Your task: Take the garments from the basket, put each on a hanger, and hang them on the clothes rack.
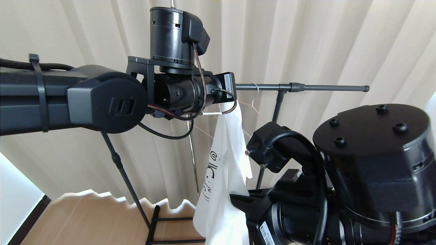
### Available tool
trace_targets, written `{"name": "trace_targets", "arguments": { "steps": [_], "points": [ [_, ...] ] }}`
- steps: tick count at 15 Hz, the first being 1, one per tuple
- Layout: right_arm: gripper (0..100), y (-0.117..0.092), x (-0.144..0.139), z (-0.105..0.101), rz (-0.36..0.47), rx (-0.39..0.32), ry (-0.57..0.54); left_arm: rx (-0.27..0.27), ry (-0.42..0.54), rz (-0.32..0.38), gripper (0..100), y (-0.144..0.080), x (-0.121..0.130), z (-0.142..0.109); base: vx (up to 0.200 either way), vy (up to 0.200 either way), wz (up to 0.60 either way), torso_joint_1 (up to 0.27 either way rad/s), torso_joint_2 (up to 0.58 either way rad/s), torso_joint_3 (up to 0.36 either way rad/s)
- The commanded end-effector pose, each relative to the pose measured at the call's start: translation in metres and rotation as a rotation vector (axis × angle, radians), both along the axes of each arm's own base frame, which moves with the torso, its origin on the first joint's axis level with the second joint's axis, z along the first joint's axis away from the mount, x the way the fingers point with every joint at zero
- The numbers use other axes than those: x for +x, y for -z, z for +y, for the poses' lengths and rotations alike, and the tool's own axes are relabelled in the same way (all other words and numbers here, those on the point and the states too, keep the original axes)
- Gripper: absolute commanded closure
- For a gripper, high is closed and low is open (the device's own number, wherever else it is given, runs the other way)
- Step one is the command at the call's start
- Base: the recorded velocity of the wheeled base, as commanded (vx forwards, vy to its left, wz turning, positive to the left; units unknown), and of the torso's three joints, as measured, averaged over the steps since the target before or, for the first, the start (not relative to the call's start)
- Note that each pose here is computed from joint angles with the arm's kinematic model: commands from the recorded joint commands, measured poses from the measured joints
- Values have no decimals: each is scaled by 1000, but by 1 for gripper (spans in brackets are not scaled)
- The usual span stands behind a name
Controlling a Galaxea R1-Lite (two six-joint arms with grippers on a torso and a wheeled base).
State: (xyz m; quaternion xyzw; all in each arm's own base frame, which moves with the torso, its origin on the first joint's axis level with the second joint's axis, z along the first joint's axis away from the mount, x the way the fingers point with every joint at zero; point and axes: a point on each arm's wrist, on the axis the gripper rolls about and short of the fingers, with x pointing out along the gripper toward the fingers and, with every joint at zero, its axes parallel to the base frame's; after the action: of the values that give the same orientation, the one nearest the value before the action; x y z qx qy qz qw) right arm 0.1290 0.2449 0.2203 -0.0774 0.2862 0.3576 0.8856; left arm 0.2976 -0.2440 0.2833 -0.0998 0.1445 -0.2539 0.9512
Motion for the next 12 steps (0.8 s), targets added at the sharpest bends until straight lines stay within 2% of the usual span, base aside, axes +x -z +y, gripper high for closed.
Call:
{"name": "trace_targets", "arguments": {
  "steps": [1, 2, 5, 7, 9, 12],
  "points": [
    [100, 1, 2, -5, -8, -28, 7, -7, -1, -10, 100, -7, -8, 6, 0, 0, 0, 0, 0, 0],
    [100, 3, 5, -14, -16, -89, 3, -6, -3, -8, 100, -8, -10, 9, 0, 0, 0, 0, 0, 0],
    [100, 8, 20, -31, -19, -209, 35, 3, -16, -3, 100, -7, -11, 16, 0, 0, 0, 0, 0, 0],
    [100, 11, 42, -41, -39, -251, 135, 14, -24, 4, 100, -5, -14, 21, 0, 0, 0, 0, 0, 0],
    [100, 12, 68, -46, -54, -273, 236, 42, -36, 28, 100, -6, -18, 31, 0, 0, 0, 0, 0, 0],
    [100, 2, 96, -51, -67, -234, 324, 120, -38, 125, 100, -7, -34, 44, 0, 0, 0, 0, 0, 0]
  ]
}}
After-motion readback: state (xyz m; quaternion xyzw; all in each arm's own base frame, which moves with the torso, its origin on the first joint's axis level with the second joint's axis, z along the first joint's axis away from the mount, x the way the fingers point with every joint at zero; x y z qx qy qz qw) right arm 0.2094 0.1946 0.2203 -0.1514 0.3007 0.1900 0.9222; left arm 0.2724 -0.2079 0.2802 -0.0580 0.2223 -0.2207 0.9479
